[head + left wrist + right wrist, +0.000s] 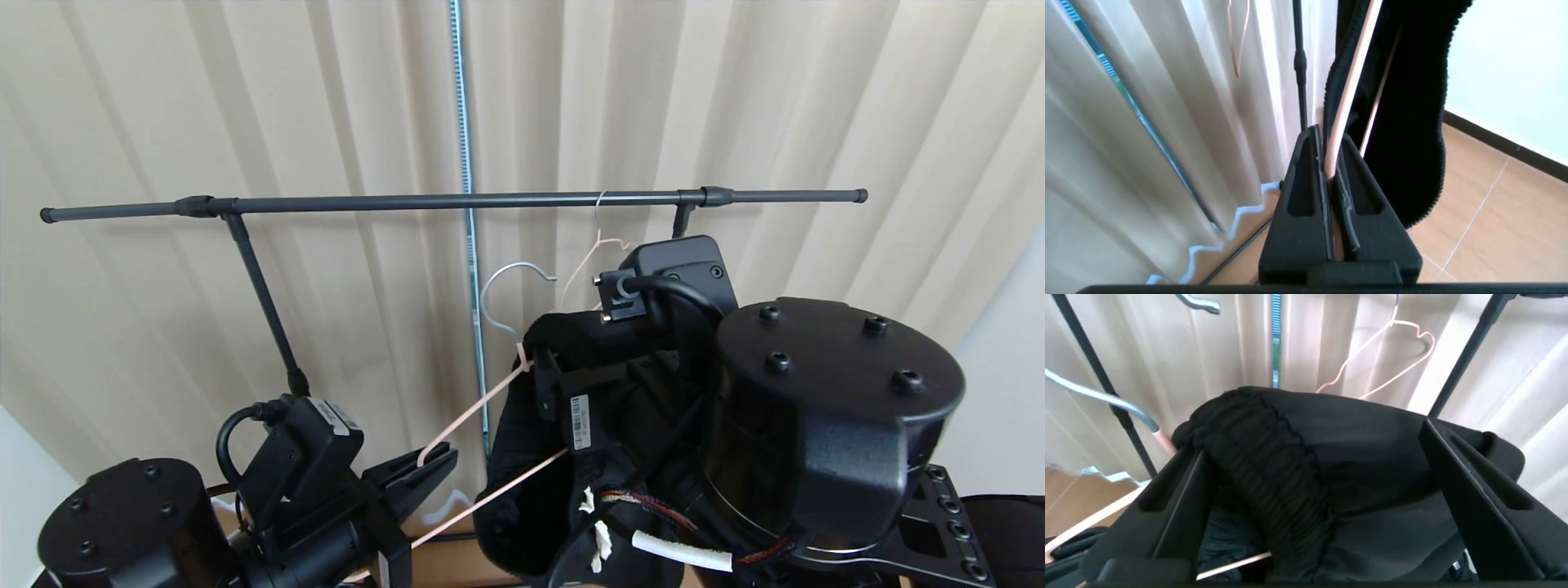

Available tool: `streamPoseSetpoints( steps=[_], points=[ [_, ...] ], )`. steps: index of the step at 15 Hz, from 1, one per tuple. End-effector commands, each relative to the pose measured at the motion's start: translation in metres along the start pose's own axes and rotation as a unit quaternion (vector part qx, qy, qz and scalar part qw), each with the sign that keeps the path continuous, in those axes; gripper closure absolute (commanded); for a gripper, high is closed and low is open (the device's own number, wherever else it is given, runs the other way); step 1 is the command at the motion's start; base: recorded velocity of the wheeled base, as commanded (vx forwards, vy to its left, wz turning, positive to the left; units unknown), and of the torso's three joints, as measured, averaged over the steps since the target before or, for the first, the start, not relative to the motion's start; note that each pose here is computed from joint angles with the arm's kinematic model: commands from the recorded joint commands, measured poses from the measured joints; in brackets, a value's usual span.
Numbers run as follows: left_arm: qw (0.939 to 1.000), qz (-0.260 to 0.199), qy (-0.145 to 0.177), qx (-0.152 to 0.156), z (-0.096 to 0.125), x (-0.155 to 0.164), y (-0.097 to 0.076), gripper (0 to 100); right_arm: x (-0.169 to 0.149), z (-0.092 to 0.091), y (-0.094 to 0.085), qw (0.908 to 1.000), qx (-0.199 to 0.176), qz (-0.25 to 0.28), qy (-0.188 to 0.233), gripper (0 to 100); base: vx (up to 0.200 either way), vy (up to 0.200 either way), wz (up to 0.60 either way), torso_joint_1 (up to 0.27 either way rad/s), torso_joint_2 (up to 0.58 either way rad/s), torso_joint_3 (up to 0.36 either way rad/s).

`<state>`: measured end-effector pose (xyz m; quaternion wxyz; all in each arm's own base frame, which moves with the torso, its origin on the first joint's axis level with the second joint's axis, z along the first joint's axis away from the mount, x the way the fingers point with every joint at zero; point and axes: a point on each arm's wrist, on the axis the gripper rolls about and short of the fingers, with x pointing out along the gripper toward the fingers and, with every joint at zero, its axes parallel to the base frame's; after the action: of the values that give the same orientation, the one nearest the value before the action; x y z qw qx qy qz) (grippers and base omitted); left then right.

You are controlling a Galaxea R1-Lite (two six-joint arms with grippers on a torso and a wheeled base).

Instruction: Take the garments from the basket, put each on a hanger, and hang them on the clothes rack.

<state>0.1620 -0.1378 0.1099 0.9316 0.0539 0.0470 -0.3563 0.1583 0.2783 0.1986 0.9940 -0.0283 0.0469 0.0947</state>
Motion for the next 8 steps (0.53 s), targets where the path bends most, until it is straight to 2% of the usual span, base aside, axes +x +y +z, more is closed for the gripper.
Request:
streamPoseSetpoints(
  steps=[1, 8],
  points=[
    [1.0, 0.002, 0.0, -0.009, 0.0, 0.0008, 0.0006, 100, -0.0018, -0.0014, -0.0002, 1.0, -0.003, 0.003, 0.002, 0, 0.0, 0.0, 0.0, 0.0, 0.0, 0.0],
    [0.9999, 0.007, 0.004, -0.013, -0.0017, 0.0022, 0.0029, 100, -0.0099, 0.0046, 0.0, 0.9999, 0.005, 0.013, -0.005, 0, 0.0, 0.0, 0.0, 0.0, 0.0, 0.0]
  ],
)
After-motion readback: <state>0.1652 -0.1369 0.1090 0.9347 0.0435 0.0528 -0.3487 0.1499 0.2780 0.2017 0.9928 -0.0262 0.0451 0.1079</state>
